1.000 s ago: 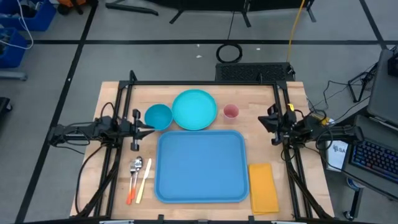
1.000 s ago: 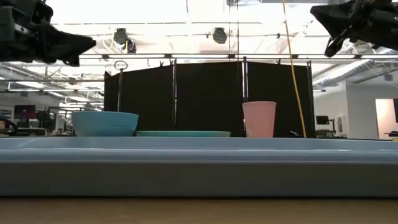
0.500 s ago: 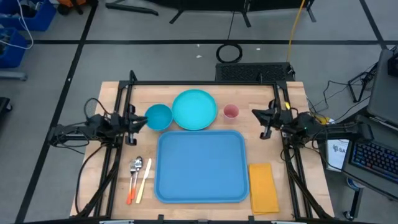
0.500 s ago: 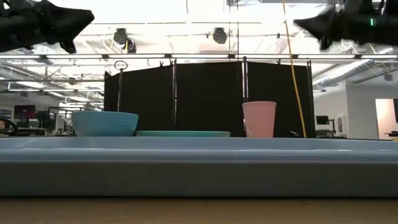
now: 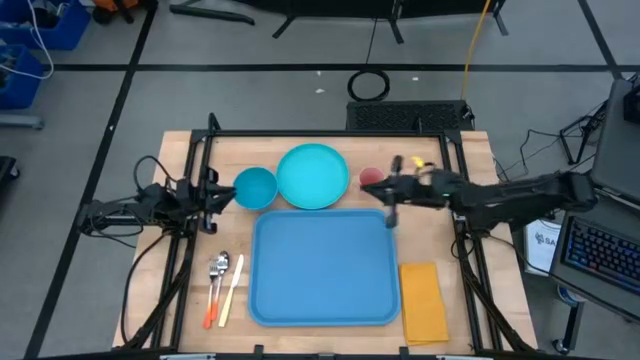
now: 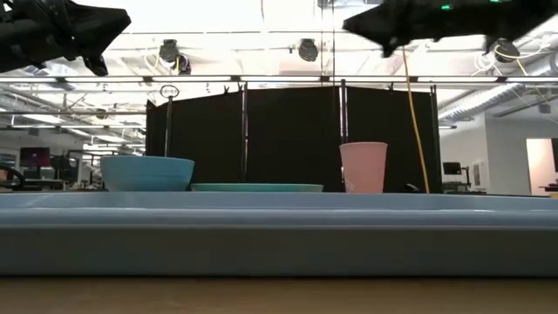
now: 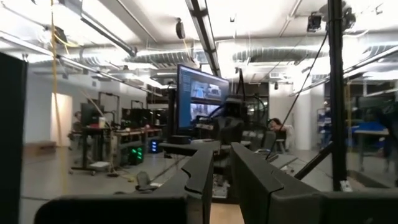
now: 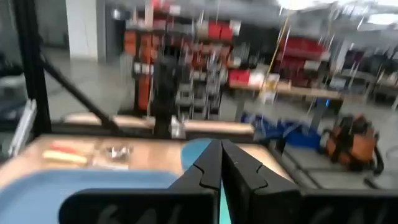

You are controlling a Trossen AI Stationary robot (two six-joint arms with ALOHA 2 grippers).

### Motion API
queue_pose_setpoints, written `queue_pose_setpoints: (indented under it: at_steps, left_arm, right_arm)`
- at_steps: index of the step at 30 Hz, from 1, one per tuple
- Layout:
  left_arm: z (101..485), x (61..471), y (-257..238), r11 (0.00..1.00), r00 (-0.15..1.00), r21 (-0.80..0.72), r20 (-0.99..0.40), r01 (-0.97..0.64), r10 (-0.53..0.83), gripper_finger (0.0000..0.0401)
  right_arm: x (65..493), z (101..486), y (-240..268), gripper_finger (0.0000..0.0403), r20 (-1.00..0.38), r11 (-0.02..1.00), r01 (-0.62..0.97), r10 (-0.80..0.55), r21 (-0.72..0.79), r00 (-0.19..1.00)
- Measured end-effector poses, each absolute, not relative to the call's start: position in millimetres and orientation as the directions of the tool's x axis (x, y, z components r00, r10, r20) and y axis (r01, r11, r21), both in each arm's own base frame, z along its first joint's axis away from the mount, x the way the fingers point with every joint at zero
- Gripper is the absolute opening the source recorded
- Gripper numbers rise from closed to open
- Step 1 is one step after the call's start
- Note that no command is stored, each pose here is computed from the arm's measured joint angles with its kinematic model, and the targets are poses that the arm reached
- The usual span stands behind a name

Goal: Set up tray
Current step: Put the green plate on the blue serving tray

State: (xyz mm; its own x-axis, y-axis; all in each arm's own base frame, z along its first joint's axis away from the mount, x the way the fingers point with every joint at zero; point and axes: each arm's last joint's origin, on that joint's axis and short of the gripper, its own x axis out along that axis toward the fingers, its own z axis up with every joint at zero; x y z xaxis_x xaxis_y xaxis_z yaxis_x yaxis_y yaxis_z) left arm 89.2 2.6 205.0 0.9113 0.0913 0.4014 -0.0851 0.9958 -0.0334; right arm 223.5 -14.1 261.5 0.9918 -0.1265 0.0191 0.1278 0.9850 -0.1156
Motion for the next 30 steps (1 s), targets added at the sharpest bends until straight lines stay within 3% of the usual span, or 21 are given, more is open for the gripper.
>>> queue_pose_setpoints:
  at_steps: [10,14,19,23,30]
  left_arm:
    - [210,87,4,0.985,0.881,-0.144,0.448,-0.096,0.152,0.0063]
    - [218,82,7,0.970,0.820,-0.184,0.522,-0.157,0.232,0.0063]
    - [227,74,9,0.949,0.731,-0.236,0.607,-0.210,0.313,0.0063]
    - [224,76,9,0.949,0.755,-0.212,0.576,-0.232,0.314,0.0063]
    - [219,79,11,0.925,0.769,-0.228,0.515,-0.303,0.378,0.0063]
  right_arm:
    - [308,234,-17,0.0000,-0.468,0.961,-0.043,-0.093,-0.272,0.879]
    - [324,226,-17,0.0000,-0.597,0.967,-0.095,-0.067,-0.237,0.800]
    - [339,219,-15,0.0000,-0.673,0.969,-0.163,-0.004,-0.186,0.740]
    - [348,209,-15,0.0000,-0.746,0.968,-0.182,-0.006,-0.171,0.666]
    - [372,192,-22,0.0000,-0.768,0.936,-0.110,-0.202,-0.334,0.608]
